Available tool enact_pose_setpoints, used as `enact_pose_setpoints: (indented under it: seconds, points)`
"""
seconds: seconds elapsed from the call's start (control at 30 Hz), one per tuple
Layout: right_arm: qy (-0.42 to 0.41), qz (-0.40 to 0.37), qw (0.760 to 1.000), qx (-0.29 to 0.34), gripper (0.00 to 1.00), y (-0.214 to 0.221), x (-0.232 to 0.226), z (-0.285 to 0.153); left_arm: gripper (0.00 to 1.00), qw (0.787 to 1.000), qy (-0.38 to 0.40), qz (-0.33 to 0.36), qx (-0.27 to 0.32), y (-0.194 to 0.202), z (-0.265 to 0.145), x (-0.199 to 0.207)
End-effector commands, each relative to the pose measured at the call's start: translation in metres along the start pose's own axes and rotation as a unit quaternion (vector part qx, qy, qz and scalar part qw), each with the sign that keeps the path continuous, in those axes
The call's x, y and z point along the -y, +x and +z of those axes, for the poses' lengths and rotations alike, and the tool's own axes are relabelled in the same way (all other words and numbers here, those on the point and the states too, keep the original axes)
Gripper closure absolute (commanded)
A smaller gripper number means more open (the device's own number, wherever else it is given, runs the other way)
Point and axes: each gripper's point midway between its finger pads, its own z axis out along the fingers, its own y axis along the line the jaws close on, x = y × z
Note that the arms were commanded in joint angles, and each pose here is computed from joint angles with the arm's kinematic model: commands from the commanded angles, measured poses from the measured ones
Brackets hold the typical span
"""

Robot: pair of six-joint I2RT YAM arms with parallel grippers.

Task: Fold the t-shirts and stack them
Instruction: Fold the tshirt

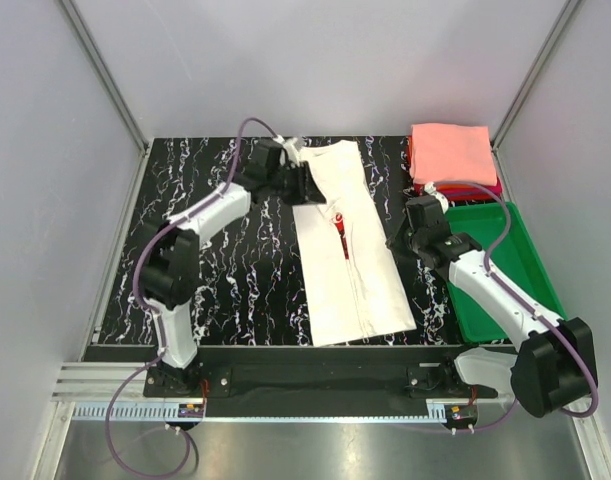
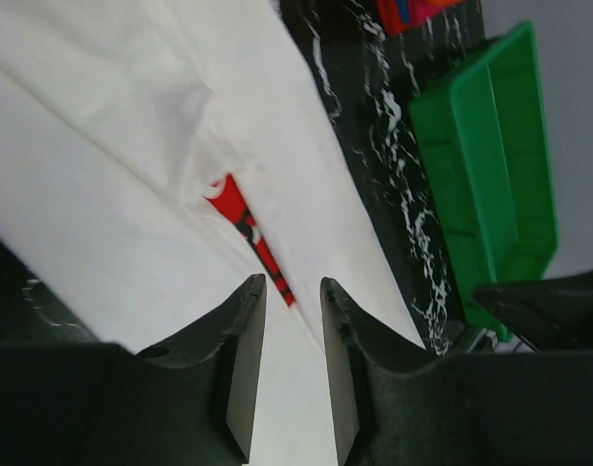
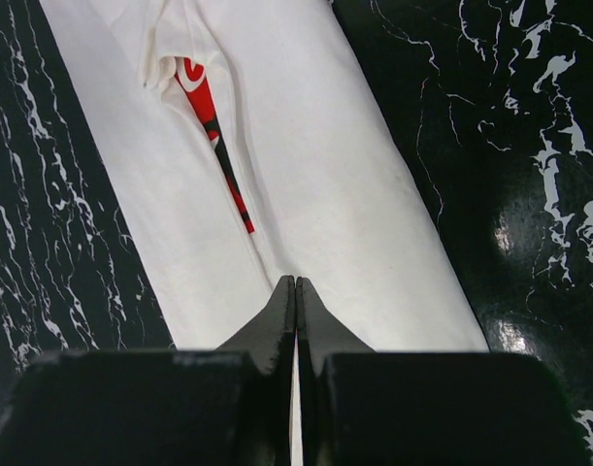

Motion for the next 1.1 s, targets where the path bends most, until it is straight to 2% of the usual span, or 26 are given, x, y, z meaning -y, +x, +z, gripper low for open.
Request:
enact_pose_setpoints:
  seconds: [0.0, 0.1, 0.23, 0.4, 0.53, 0.6, 0.7, 0.87, 0.9, 0.97, 1.0, 1.07]
  points:
    - [-0.004, -0.022, 1.0, -0.001, 0.99, -0.012, -0.005, -0.005, 0.67, 0.999, 0.005, 0.017, -0.051, 0.062, 0.017, 0.015]
    - [-0.014, -0.034, 0.999, -0.012, 0.98, -0.017, -0.013, -0.013, 0.67, 0.996, -0.031, 0.014, -0.083, 0.103, 0.025, -0.001]
    - [-0.018, -0.038, 0.999, -0.025, 0.98, -0.012, -0.013, -0.02, 0.72, 0.989, -0.077, -0.016, -0.126, 0.136, 0.036, -0.038]
    - [-0.02, -0.031, 0.999, -0.024, 0.97, -0.009, -0.011, -0.025, 0.71, 0.978, -0.165, -0.019, -0.13, 0.135, 0.034, -0.084]
    - [-0.018, -0.034, 0.999, -0.027, 0.97, -0.009, -0.011, -0.025, 0.7, 0.97, -0.205, -0.021, -0.127, 0.134, 0.024, -0.106]
    - [-0.021, -0.041, 0.999, -0.029, 0.91, -0.008, -0.011, -0.025, 0.7, 0.97, -0.206, -0.044, -0.121, 0.127, 0.022, -0.114]
    - [-0.019, -0.049, 0.998, -0.033, 0.86, -0.007, -0.01, -0.023, 0.7, 0.975, -0.182, -0.049, -0.118, 0.117, 0.025, -0.106]
    - [-0.017, -0.025, 0.998, -0.055, 0.85, 0.009, -0.004, -0.021, 0.68, 0.988, -0.096, -0.032, -0.118, 0.112, 0.011, -0.053]
    - [-0.03, -0.019, 0.995, -0.089, 0.85, 0.026, -0.004, -0.021, 0.68, 0.991, -0.079, -0.017, -0.103, 0.103, -0.002, -0.034]
    - [-0.037, -0.005, 0.991, -0.13, 0.84, 0.048, -0.001, -0.021, 0.67, 0.991, -0.086, -0.014, -0.1, 0.115, -0.022, -0.031]
    - [-0.04, 0.003, 0.985, -0.17, 0.83, 0.07, 0.005, -0.023, 0.66, 0.994, -0.074, 0.001, -0.074, 0.108, -0.043, -0.014]
    - [-0.043, 0.022, 0.978, -0.204, 0.78, 0.091, 0.011, -0.027, 0.62, 0.993, -0.091, 0.0, -0.076, 0.133, -0.066, -0.021]
